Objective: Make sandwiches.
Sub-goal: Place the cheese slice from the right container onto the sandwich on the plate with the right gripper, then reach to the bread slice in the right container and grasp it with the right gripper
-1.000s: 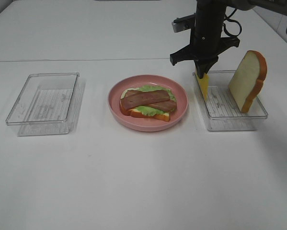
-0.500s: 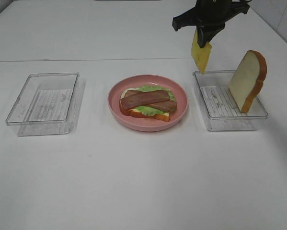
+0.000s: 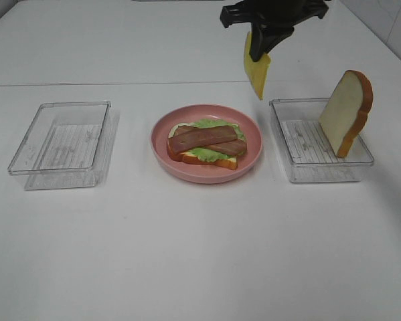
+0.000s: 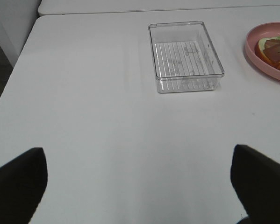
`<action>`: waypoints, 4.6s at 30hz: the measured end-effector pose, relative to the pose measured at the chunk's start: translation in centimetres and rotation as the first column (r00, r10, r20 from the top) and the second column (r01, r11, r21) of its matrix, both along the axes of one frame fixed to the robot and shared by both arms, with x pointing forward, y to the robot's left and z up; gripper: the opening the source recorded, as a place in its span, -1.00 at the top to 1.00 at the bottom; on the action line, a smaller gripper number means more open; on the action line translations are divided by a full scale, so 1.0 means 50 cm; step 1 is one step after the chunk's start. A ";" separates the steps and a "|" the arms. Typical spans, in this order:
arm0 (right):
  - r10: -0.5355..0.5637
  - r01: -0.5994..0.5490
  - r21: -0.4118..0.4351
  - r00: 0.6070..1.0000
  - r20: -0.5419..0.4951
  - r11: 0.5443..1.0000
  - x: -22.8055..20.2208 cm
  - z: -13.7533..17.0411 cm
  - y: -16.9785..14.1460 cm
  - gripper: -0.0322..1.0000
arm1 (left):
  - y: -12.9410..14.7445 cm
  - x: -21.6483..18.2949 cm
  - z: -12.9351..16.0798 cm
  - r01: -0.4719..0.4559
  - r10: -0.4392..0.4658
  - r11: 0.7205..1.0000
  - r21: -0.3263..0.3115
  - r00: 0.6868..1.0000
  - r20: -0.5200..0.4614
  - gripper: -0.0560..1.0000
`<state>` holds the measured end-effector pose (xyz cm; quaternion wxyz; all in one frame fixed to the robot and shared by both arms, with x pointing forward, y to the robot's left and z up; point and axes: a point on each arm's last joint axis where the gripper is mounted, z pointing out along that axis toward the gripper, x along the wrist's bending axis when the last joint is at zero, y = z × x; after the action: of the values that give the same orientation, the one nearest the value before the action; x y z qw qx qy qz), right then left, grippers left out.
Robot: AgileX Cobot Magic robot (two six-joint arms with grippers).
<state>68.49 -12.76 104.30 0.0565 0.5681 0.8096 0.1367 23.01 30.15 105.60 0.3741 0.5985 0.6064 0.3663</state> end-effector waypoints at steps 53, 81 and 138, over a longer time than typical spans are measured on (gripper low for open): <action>0.198 -0.209 -0.135 0.976 -0.091 0.968 0.001 -0.226 0.139 0.88 | 0.000 0.000 0.000 0.000 0.000 1.000 0.000 1.000 0.000 -0.98; 0.195 -0.206 -0.215 0.978 -0.070 0.955 -0.014 -0.142 0.113 -0.96 | 0.000 0.000 0.000 0.000 0.000 1.000 0.000 1.000 0.000 -0.98; -0.321 0.288 -0.210 0.936 -0.145 0.934 0.019 -0.126 -0.314 -0.96 | 0.000 0.000 0.000 0.000 0.000 1.000 0.000 1.000 0.000 -0.98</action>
<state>69.44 -28.48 98.01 0.0574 0.6892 0.7223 -0.0009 23.01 30.15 105.60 0.3741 0.5985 0.6064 0.3663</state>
